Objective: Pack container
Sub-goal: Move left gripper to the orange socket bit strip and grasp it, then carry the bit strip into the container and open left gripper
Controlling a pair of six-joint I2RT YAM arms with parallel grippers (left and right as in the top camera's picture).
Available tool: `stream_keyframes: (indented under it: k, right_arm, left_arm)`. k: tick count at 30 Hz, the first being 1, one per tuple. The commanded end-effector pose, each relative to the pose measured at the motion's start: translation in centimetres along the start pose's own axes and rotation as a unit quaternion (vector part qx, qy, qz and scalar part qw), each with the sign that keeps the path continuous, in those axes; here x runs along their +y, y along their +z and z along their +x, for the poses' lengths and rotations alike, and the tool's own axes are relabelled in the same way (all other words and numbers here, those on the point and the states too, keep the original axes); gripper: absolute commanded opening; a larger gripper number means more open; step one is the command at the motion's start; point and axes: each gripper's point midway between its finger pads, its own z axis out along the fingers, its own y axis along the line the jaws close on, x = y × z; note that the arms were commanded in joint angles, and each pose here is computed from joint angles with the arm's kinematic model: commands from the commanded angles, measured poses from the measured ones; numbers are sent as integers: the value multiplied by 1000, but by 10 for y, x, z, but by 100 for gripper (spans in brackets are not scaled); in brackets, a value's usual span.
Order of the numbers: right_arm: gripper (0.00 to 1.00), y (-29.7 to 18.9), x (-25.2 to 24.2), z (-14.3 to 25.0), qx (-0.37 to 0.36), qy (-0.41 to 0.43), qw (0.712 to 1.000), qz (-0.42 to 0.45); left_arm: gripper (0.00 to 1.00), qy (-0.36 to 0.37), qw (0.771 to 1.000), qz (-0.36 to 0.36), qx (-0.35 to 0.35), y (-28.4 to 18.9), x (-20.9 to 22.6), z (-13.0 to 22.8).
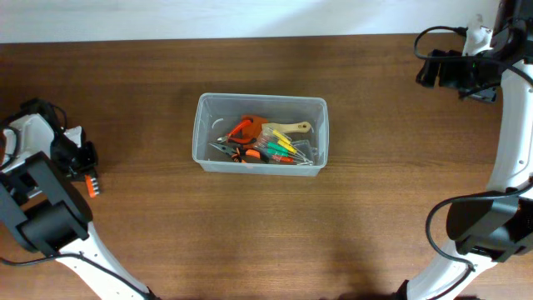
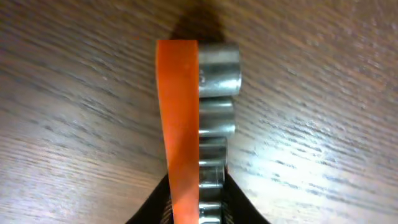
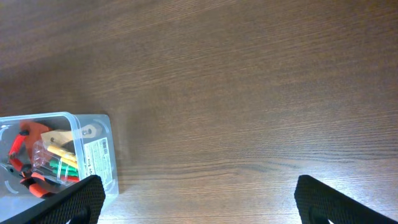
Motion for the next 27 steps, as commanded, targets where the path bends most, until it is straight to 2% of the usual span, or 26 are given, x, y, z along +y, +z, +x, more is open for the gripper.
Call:
stream_keyframes:
  k: [1, 4, 10, 13, 16, 20, 22, 25, 27]
  right_arm:
    - [98, 4, 0, 2, 5, 4, 1000, -4]
    - [99, 4, 0, 2, 5, 4, 1000, -4]
    - [99, 4, 0, 2, 5, 4, 1000, -4]
    - [98, 4, 0, 2, 5, 4, 1000, -4]
    - [99, 4, 0, 2, 5, 4, 1000, -4]
    - [98, 4, 0, 2, 5, 4, 1000, -4]
    - [98, 4, 0, 2, 5, 4, 1000, -4]
    - [99, 4, 0, 2, 5, 4, 1000, -4]
    - [98, 4, 0, 2, 5, 4, 1000, -4]
  left_arm:
    - [15, 18, 1000, 0, -1, -9, -3, -9]
    - [11, 34, 999, -2, -8, -36, -8, -16]
    - [11, 88, 995, -11, -56, -114, -35, -36]
    - [9, 131, 986, -18, -106, -163, -64, -46]
    - [2, 203, 965, -16, -167, -210, -109, -52]
    - [2, 337, 912, -8, -233, -252, -187, -45]
    - [2, 434, 866, -2, -249, -260, -230, -35]
    - [2, 572, 782, 10, -246, -255, -289, -12]
    - [2, 636, 735, 15, -234, -246, -316, 4]
